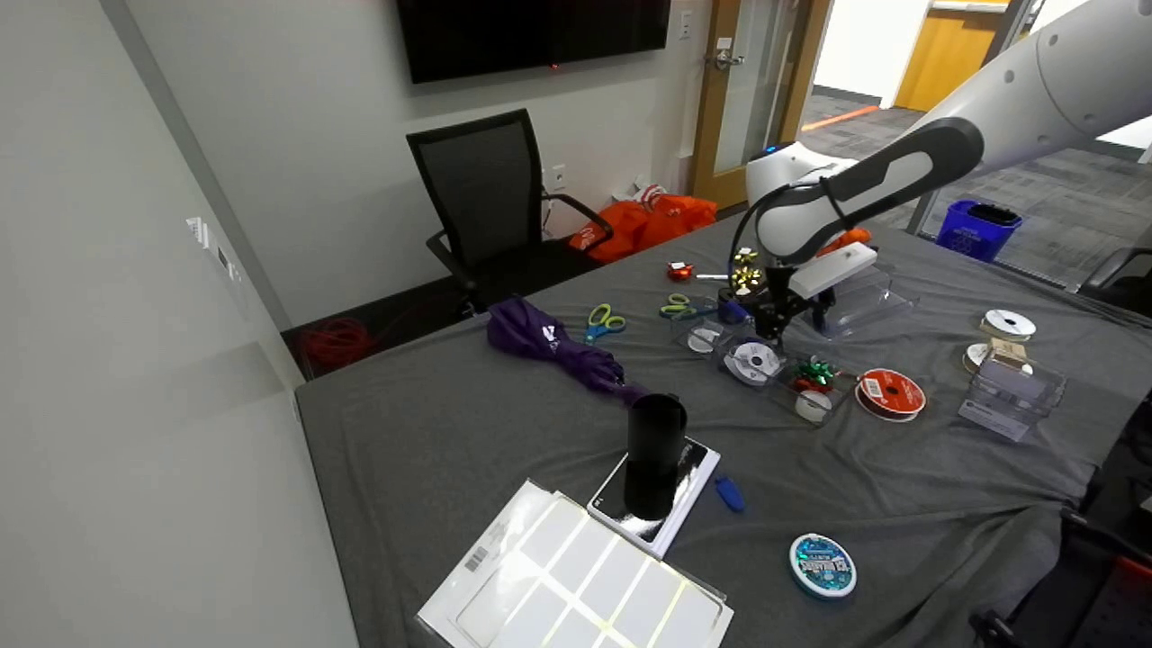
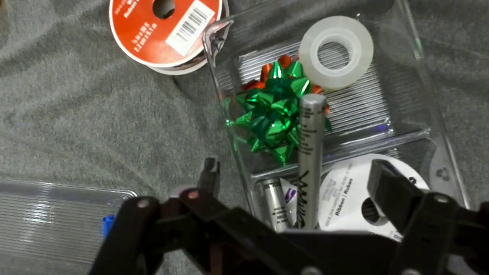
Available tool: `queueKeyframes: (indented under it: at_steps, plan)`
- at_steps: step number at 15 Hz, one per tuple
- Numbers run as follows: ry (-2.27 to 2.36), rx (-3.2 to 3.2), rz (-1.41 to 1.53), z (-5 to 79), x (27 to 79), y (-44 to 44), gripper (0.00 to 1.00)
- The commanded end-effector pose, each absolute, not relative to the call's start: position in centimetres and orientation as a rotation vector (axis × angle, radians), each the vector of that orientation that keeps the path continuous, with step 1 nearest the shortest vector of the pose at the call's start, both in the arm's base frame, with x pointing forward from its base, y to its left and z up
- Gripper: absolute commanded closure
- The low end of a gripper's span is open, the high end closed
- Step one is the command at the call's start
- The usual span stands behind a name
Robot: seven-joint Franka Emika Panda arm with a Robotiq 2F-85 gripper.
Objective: Move one pen to the frontmost clear object
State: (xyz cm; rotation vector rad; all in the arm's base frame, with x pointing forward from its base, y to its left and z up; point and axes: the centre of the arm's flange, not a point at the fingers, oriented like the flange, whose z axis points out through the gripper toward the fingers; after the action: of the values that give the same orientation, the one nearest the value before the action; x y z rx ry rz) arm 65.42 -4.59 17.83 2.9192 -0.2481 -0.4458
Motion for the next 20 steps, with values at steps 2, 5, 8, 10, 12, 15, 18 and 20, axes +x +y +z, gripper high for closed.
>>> queueKeyframes:
  at_steps: [2, 5, 8, 10, 12, 15, 18, 20]
  plan:
    - [-0.195, 2.937, -0.475, 16.8, 64.5, -4.6, 0.0]
    - [-0.19, 2.933, -0.481, 16.1, 64.3, -4.6, 0.0]
    - [-0.19, 2.934, -0.493, 15.5, 64.2, -4.5, 0.26]
    - [-0.192, 2.936, -0.499, 15.5, 64.2, -4.4, 0.31]
    - [-0.198, 2.938, -0.497, 15.5, 64.3, -4.3, 0.47]
    - [-0.197, 2.942, -0.486, 15.6, 64.5, -4.2, 0.66]
    - [-0.198, 2.948, -0.483, 15.8, 64.6, -4.1, 0.88]
    - [-0.206, 2.951, -0.491, 16.3, 64.6, -4.1, 0.98]
